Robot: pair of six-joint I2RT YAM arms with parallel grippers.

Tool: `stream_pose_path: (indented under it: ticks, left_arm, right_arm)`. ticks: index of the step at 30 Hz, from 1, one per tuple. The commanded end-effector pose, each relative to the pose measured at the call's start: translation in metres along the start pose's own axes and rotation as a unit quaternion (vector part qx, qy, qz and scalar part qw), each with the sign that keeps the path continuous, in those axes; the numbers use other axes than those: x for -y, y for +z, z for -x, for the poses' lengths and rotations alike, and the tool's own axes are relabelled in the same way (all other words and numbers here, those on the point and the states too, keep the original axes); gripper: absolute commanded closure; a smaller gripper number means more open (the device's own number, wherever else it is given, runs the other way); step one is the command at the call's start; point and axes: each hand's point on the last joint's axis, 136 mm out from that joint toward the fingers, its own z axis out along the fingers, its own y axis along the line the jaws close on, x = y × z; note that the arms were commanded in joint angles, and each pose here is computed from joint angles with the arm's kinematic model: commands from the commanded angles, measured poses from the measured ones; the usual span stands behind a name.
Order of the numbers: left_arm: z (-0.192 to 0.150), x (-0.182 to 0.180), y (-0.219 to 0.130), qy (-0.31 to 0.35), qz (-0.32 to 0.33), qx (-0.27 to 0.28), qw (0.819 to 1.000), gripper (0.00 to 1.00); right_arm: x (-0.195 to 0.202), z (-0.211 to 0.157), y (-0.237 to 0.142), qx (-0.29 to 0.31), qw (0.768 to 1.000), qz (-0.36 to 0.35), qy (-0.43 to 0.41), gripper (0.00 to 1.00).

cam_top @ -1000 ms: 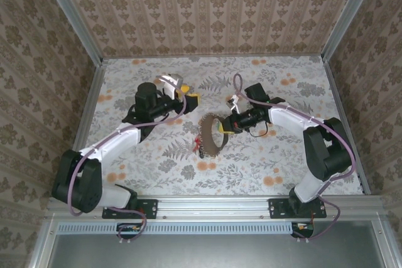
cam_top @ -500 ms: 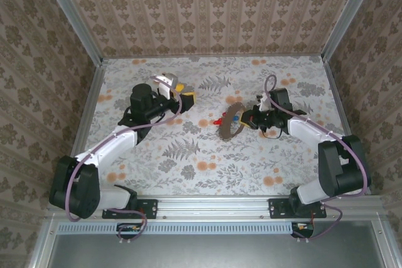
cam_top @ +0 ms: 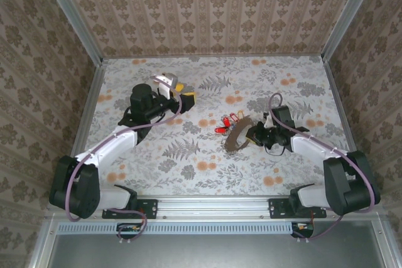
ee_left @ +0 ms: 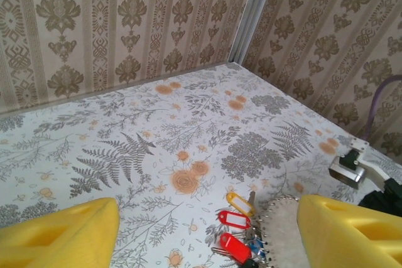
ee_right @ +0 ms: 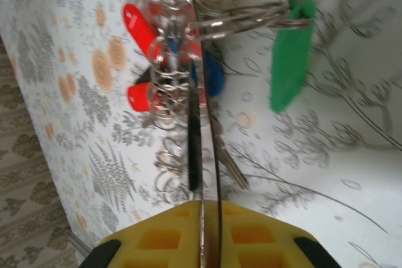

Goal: Put the keys on the keyring

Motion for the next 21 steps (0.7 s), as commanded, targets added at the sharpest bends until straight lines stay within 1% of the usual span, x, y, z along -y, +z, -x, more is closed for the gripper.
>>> stream_pose_path:
  ticks: [1, 2, 4, 6, 8, 10, 12, 14, 16, 18, 21]
  left_arm:
    - [0.004, -0.002, 0.000, -0.001, 0.001, 0.016, 1.000, 0.18]
    - [0.005, -0.001, 0.000, 0.001, 0.001, 0.017, 1.000, 0.17]
    - [0.006, -0.002, -0.001, 0.006, 0.003, 0.017, 1.000, 0.00]
    - [0.007, -0.002, -0.001, 0.008, 0.007, 0.020, 1.000, 0.00]
    - [0.009, -0.003, -0.003, 0.011, 0.011, 0.024, 1.000, 0.00]
    - [0.009, -0.004, -0.005, 0.015, 0.015, 0.029, 0.999, 0.00]
    - [0.010, -0.004, -0.008, 0.020, 0.021, 0.033, 0.999, 0.00]
    - [0.010, -0.006, -0.011, 0.026, 0.030, 0.037, 0.999, 0.00]
    - [0.010, -0.008, -0.014, 0.034, 0.042, 0.041, 0.998, 0.00]
    - [0.012, -0.011, -0.019, 0.045, 0.055, 0.047, 0.996, 0.00]
    - [0.016, -0.015, -0.025, 0.062, 0.077, 0.055, 0.994, 0.00]
  right_arm:
    - [0.017, -0.009, -0.006, 0.009, 0.999, -0.032, 0.010, 0.84]
    - [0.020, -0.011, -0.009, 0.011, 0.999, -0.036, 0.009, 0.83]
    - [0.023, -0.014, -0.013, 0.013, 0.999, -0.044, 0.006, 0.83]
    - [0.025, -0.017, -0.017, 0.017, 0.999, -0.045, 0.005, 0.80]
    - [0.028, -0.021, -0.021, 0.017, 0.999, -0.050, 0.005, 0.80]
    - [0.032, -0.027, -0.024, 0.016, 0.998, -0.053, 0.009, 0.76]
    - [0.037, -0.033, -0.026, 0.016, 0.998, -0.054, 0.014, 0.75]
    - [0.041, -0.040, -0.028, 0.010, 0.998, -0.055, 0.023, 0.70]
    - [0.043, -0.043, -0.036, 0.015, 0.997, -0.068, 0.021, 0.69]
    - [0.044, -0.037, -0.050, 0.047, 0.995, -0.088, 0.007, 0.68]
    - [0.040, -0.014, -0.078, 0.134, 0.985, -0.106, -0.030, 0.63]
